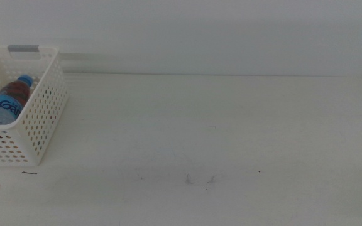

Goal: Use arms to grab the bottles and put them into the dustbin to the left of the table.

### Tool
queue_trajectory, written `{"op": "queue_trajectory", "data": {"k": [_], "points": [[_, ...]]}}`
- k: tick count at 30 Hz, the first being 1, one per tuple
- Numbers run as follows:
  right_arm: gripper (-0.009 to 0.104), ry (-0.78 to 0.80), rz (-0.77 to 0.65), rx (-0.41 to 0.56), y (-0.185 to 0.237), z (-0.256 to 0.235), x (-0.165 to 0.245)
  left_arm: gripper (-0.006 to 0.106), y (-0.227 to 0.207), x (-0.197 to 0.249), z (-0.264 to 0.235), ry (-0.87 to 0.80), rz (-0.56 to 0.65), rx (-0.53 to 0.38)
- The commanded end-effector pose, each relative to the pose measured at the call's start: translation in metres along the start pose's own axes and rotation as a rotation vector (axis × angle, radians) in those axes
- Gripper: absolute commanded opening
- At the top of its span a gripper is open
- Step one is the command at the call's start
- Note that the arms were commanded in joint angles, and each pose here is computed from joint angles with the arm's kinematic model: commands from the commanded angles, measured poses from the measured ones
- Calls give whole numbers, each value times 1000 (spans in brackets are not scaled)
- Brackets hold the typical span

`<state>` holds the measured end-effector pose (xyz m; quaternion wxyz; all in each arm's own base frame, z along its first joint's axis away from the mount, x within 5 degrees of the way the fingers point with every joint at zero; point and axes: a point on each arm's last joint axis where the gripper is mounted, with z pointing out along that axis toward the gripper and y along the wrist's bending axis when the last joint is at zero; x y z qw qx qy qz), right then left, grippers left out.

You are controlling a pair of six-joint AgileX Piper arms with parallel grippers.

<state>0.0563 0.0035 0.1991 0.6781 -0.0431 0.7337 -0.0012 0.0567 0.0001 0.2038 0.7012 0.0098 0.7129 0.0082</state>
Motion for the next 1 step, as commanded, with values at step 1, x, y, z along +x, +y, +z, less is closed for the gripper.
{"op": "queue_trajectory", "data": {"k": [1], "points": [[89, -11, -2, 9, 0, 0, 0, 94, 0, -1, 0, -13, -8, 1]]}}
